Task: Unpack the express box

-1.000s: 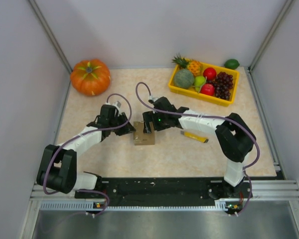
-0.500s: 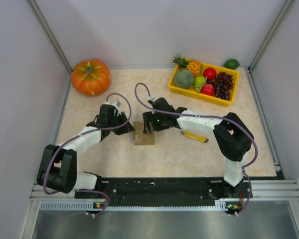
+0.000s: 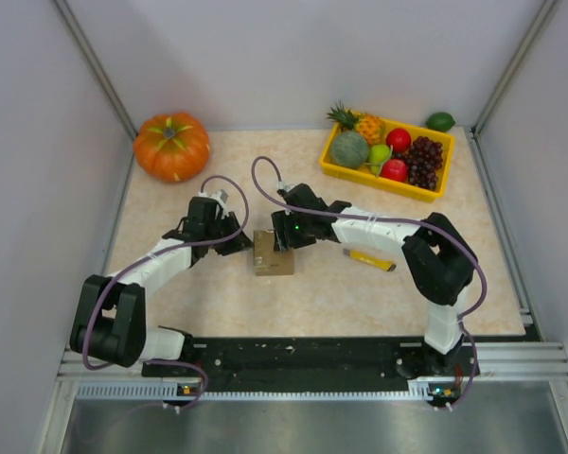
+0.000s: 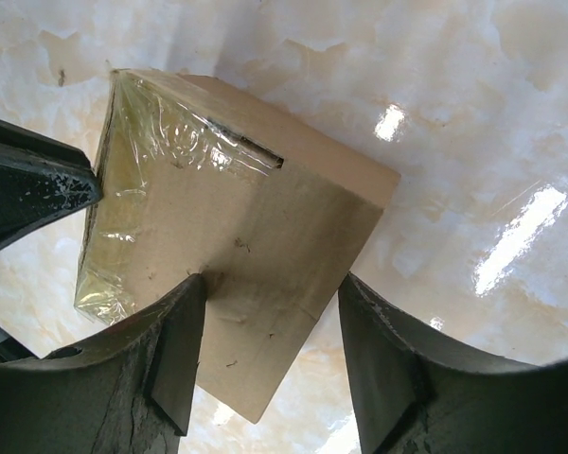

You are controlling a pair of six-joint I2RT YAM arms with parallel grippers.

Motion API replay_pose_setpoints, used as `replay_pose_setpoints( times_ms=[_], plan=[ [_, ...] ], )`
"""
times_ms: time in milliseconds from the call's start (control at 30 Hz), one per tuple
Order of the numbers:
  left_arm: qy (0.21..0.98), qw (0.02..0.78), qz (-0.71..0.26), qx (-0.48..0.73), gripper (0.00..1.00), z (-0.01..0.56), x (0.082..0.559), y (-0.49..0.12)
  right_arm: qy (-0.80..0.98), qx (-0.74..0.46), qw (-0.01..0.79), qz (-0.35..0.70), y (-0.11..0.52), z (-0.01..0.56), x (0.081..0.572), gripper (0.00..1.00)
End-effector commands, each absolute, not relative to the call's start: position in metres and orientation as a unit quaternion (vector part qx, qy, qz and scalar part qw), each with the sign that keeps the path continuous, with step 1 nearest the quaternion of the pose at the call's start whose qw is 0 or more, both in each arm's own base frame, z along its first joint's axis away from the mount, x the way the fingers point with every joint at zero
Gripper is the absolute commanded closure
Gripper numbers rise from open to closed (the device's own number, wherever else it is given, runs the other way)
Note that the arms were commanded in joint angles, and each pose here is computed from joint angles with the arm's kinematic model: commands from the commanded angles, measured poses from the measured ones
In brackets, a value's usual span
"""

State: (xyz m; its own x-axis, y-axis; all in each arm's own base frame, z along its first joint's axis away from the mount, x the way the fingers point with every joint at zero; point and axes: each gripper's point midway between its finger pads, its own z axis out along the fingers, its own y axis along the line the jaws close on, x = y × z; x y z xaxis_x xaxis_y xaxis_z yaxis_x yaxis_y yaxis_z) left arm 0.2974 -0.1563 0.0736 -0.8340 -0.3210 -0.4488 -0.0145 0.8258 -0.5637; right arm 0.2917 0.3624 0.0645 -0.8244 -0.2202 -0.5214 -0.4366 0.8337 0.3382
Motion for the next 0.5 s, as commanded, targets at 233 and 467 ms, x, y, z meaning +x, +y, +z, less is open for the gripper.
replay_pose_setpoints(
  times_ms=[233, 467],
  plan=[
    [0.941, 0.253, -0.188, -0.123, 0.80, 0.054, 0.287, -0.122, 0.951, -0.176, 0.214, 0.137, 0.331, 0.027, 0.291, 0.46],
    [0.941, 0.258, -0.185, -0.114, 0.82, 0.059, 0.290, -0.122, 0.950, -0.174, 0.218, 0.142, 0.333, 0.031, 0.292, 0.47]
  ],
)
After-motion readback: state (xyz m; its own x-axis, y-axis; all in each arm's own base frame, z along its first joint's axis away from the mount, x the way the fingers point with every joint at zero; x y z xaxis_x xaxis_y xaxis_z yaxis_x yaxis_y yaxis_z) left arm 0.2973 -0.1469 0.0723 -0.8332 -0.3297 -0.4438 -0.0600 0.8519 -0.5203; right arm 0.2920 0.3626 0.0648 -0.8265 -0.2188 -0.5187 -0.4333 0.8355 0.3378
